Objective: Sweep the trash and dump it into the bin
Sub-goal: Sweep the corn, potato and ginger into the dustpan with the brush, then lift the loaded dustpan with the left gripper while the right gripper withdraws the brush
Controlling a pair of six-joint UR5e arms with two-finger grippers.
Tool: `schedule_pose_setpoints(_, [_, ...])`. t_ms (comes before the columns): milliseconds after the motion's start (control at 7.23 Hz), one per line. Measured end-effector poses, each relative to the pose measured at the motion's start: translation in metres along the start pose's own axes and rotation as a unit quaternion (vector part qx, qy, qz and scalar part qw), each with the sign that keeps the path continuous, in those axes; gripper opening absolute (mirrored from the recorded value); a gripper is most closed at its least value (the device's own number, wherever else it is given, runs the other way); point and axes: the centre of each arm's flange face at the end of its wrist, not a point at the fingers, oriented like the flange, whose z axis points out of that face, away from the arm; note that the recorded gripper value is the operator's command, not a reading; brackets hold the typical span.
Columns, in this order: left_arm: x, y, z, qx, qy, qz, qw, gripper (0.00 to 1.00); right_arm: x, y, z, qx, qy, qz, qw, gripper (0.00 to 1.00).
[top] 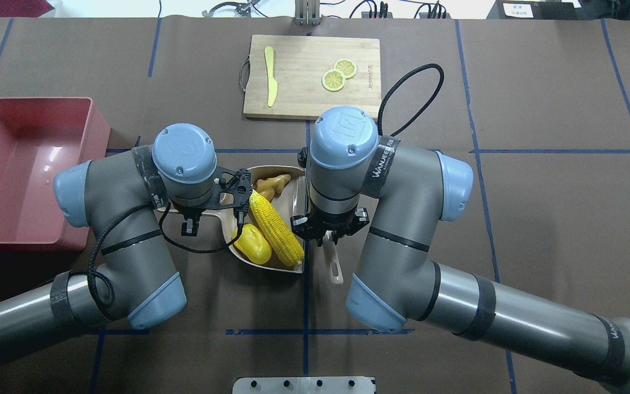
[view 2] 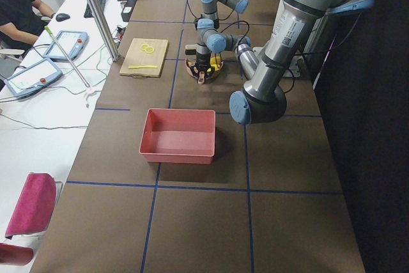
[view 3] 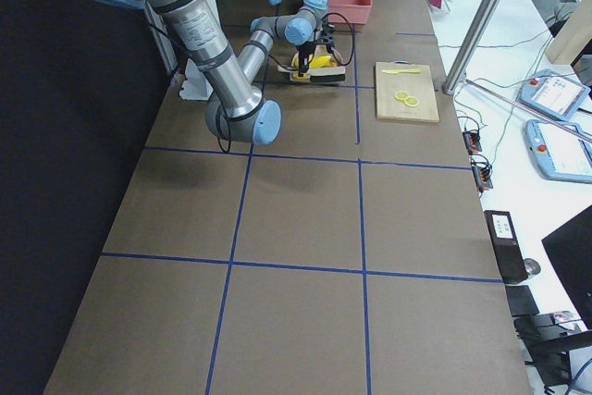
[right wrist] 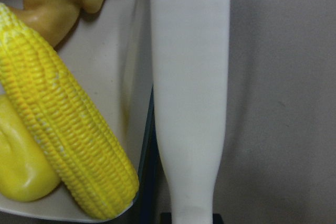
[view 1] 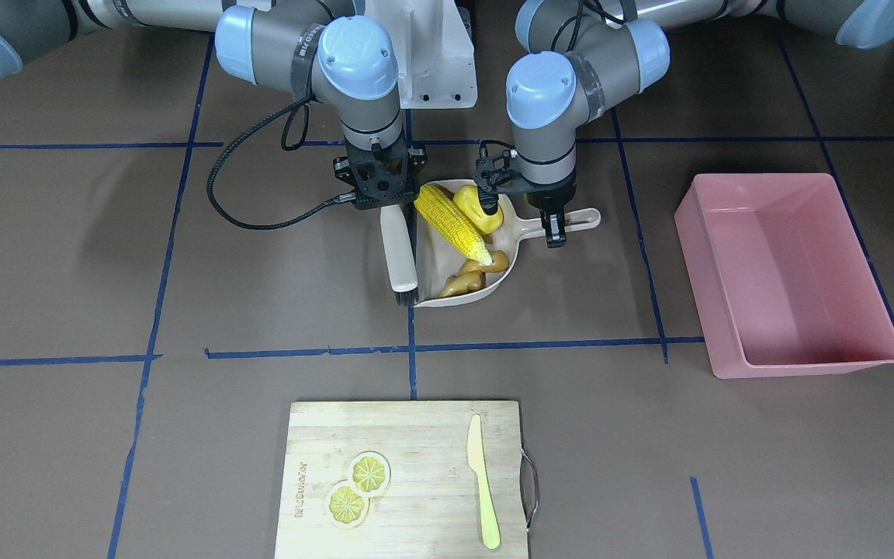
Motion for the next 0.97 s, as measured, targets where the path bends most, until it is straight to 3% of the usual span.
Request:
schedule_pose_setpoints(415, [0.000, -0.003, 0.008, 0.067, 0.043, -0.018, 0.9967, 0.01, 0.058, 0.011, -0.058, 0.007, -0.015, 0.025, 0.9995, 0.00])
schedule_pose_setpoints(968, [-0.022, 0.017, -0.012, 0.108, 0.090, -0.046, 0.9891, 0.00, 0.144, 0.011, -0.122, 0.027, 0.017, 0.062, 0.9976, 0.00])
